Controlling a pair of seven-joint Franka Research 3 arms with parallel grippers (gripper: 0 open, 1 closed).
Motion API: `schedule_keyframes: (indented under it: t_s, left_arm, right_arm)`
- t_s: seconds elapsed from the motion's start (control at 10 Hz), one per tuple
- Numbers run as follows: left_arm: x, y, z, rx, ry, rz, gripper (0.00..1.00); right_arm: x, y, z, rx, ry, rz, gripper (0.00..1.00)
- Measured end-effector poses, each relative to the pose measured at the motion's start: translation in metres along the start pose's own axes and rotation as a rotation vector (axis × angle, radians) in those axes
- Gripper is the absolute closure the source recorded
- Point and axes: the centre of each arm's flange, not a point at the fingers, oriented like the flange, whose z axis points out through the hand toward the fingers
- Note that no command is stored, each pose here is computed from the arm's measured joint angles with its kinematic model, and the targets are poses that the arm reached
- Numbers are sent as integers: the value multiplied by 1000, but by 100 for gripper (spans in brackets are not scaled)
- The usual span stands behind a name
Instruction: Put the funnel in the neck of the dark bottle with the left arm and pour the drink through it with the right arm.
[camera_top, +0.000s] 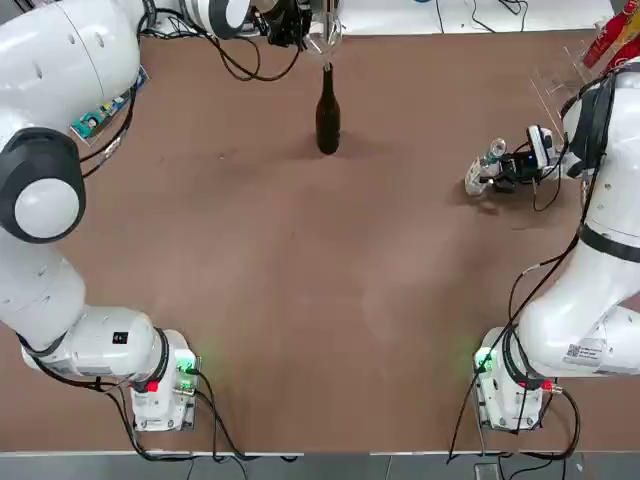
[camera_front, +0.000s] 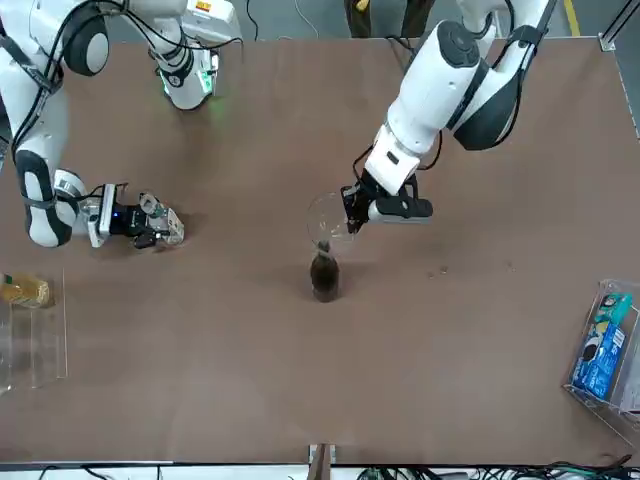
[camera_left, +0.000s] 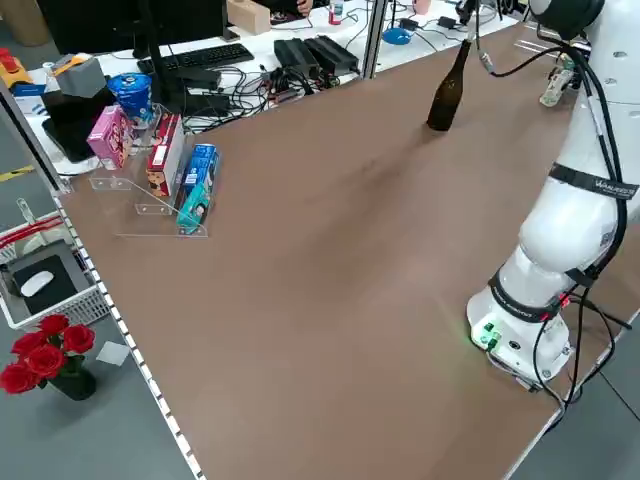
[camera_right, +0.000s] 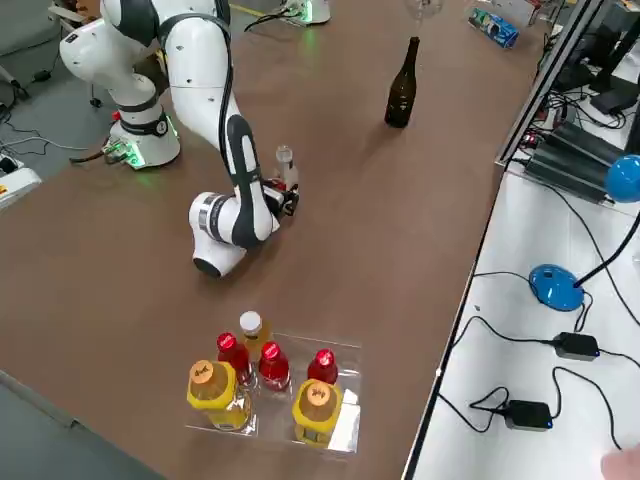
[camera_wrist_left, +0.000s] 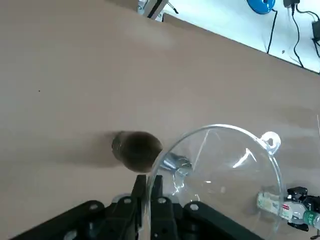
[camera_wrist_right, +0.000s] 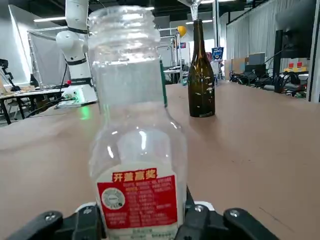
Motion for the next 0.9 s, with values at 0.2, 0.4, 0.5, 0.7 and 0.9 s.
schedule_keyframes:
  t_s: [0.2,0.4,0.5,0.7,0.9]
  left_arm:
    - [0,0,0,1,1,1,92]
    - [0,0,1,2,0,1,93]
    - [0,-1,1,2,0,1,93]
    - [1,-1,2,3,1,3,93]
    - [1,-1,4,4,-1,3,93]
  right_arm:
    - [3,2,-1,1,5,20,48]
    - [20,8,-6,0,11,21,48]
    - [35,14,-11,-5,3,11,48]
    - [84,27,-24,-25,-24,-34,48]
    - [132,36,-36,-48,-95,-13,48]
